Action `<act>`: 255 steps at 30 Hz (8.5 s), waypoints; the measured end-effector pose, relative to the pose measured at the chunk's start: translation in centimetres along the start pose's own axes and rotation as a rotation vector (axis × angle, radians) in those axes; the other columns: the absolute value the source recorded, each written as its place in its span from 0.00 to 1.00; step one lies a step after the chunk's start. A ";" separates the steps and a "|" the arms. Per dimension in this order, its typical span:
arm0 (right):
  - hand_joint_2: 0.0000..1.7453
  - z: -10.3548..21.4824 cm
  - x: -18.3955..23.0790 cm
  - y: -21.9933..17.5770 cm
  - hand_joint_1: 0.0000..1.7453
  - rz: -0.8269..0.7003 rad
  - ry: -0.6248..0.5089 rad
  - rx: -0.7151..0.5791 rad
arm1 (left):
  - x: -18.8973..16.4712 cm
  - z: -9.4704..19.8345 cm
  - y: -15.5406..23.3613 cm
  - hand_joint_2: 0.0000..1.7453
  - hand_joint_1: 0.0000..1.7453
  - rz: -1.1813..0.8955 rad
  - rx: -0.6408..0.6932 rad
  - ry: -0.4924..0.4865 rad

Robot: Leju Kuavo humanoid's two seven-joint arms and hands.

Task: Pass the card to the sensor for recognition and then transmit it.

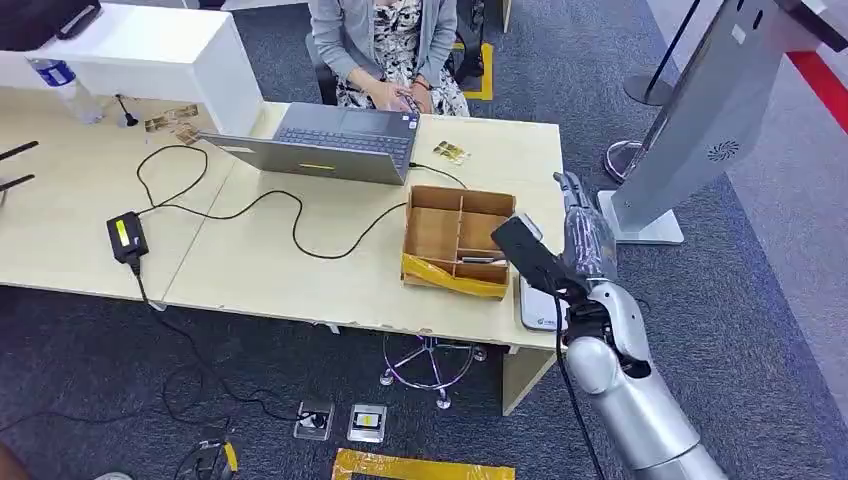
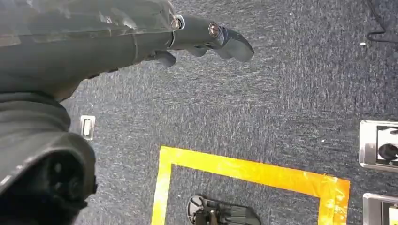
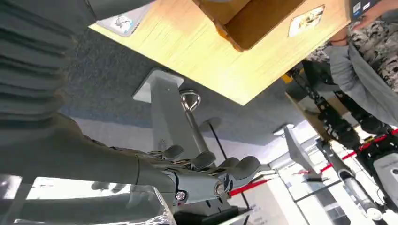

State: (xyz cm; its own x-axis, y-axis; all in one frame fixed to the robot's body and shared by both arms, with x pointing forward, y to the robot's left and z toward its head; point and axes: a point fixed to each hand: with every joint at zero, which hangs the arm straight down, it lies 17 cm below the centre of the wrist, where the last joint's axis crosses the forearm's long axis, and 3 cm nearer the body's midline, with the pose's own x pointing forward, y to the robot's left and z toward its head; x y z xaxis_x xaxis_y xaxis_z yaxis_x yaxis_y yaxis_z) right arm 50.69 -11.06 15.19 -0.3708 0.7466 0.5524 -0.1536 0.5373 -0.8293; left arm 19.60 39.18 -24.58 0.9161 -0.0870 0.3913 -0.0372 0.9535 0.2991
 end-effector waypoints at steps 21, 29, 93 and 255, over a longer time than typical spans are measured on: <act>1.00 7.1 3.8 9.1 0.00 0.425 -0.043 0.083 | -1.4 0.2 -0.3 0.00 0.00 0.021 0.005 0.015; 1.00 8.3 3.1 12.4 0.00 0.463 -0.017 0.223 | -1.3 0.3 -0.5 0.00 0.00 0.013 -0.005 0.012; 1.00 -0.7 4.2 14.7 0.00 0.528 -0.067 0.337 | -7.0 0.6 2.4 0.00 0.00 -0.022 0.011 0.158; 1.00 -9.5 3.8 -2.7 1.00 0.548 -0.034 -0.037 | -4.9 0.2 2.7 0.00 0.00 -0.066 -0.007 0.107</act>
State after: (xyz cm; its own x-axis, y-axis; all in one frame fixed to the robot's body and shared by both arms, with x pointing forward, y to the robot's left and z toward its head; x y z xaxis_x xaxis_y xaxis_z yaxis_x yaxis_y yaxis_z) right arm 58.42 -5.90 20.35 -0.4169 0.9082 0.0368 0.1020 0.0870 -0.9910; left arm 14.91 42.16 -25.50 0.9538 -0.1187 0.2759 0.0270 0.9488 0.3147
